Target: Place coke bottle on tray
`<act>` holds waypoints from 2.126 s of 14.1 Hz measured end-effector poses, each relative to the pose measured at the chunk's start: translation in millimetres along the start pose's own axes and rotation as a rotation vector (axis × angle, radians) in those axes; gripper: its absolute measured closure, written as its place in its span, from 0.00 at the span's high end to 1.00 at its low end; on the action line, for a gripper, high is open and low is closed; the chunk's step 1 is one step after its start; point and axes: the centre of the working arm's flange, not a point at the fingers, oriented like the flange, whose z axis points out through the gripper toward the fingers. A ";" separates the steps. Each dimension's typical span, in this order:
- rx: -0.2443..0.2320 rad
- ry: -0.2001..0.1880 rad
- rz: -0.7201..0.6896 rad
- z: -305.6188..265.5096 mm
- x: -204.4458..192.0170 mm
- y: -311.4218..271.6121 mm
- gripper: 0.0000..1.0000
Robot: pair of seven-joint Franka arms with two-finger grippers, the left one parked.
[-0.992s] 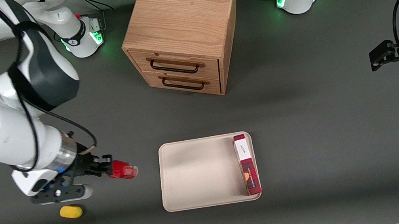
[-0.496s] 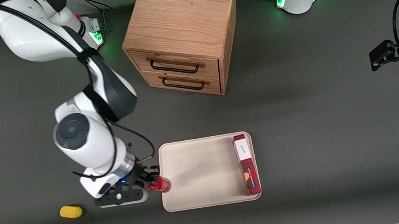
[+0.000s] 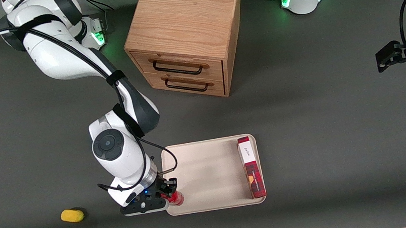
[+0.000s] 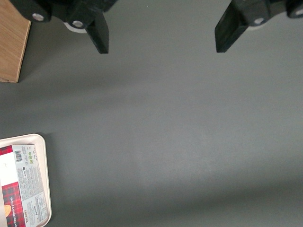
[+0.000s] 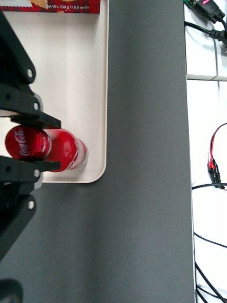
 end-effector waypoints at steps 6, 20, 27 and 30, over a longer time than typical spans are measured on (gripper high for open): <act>-0.010 0.005 0.002 5.7 -0.7 -0.4 0.31; -0.047 -0.032 0.056 -61.8 13.1 14.2 1.00; -0.091 -0.151 0.027 -186.4 -6.5 138.0 1.00; -0.090 -0.233 0.020 -245.8 -25.8 196.6 1.00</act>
